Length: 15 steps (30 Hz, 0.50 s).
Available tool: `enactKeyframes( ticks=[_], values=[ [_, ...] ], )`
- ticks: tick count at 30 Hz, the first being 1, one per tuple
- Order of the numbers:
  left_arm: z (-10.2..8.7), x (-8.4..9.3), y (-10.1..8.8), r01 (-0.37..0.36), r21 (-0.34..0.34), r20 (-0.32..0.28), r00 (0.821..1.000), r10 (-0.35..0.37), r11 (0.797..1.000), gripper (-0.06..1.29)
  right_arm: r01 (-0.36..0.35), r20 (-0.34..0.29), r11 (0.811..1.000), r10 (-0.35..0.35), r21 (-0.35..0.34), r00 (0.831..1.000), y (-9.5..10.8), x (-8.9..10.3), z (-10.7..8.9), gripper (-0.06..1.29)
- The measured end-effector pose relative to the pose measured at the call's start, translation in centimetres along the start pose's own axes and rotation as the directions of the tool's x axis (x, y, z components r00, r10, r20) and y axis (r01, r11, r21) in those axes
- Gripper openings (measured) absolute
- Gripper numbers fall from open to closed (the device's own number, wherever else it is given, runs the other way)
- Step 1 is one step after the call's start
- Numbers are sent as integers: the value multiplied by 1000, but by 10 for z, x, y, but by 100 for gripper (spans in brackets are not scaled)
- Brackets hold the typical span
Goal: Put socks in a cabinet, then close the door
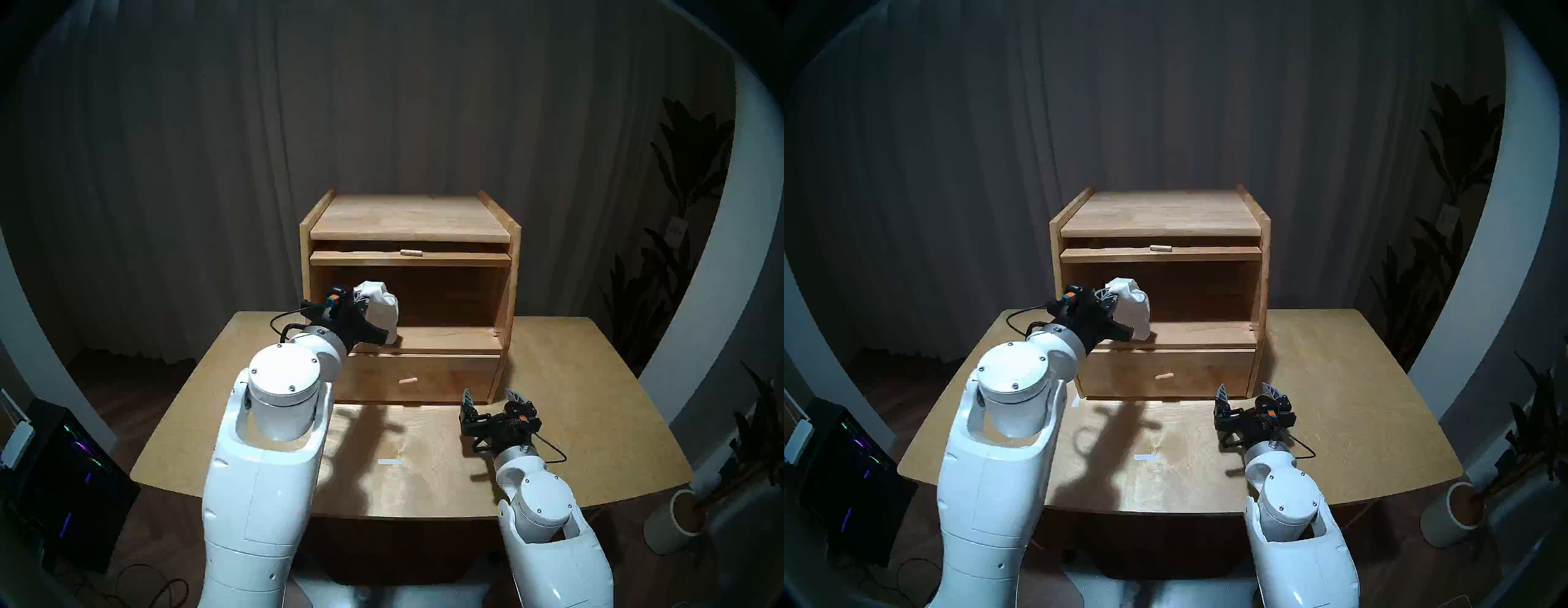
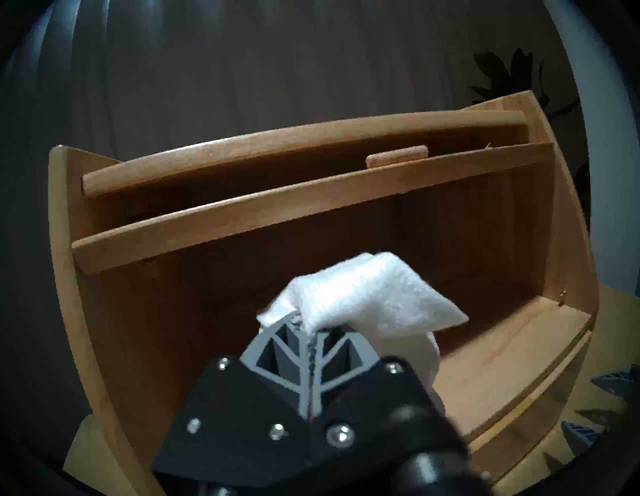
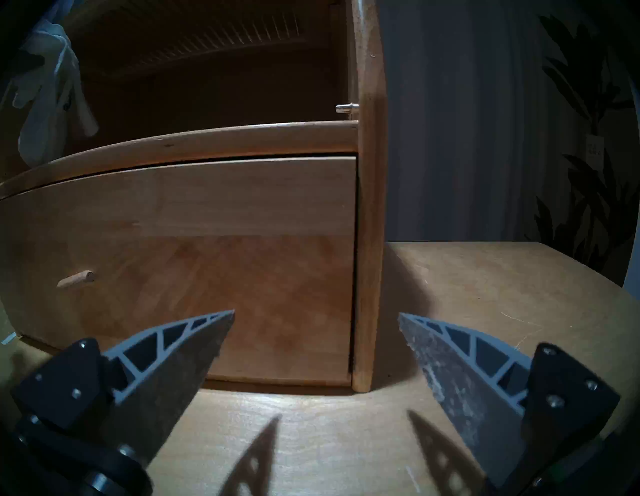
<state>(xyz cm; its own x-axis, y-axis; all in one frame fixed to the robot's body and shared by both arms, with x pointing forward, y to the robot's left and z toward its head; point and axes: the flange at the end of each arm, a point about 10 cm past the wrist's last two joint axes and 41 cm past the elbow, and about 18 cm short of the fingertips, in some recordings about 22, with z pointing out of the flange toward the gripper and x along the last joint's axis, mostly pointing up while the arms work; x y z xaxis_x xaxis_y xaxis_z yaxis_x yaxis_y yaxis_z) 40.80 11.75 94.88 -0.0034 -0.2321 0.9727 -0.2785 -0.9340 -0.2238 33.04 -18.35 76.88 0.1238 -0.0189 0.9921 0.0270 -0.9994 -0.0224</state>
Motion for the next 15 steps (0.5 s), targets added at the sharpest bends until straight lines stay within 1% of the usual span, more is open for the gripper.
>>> enactKeyframes(
  ticks=[2, 8, 15],
  values=[
    [11, -4, 4, -11, 32, 12, 1000, 10, 999, -3, 0, 0, 1000, 0, 0, 1000, 0, 0, 0, 125],
    [32, -12, 12, -21, 86, 43, 999, 17, 996, -3, 0, -1, 1000, 0, 0, 1000, 0, 0, 0, 125],
    [55, -26, 21, -2, 142, 85, 996, -10, 990, -3, 0, -3, 1000, 0, 0, 1000, 0, 1, 1, 125]
  ],
)
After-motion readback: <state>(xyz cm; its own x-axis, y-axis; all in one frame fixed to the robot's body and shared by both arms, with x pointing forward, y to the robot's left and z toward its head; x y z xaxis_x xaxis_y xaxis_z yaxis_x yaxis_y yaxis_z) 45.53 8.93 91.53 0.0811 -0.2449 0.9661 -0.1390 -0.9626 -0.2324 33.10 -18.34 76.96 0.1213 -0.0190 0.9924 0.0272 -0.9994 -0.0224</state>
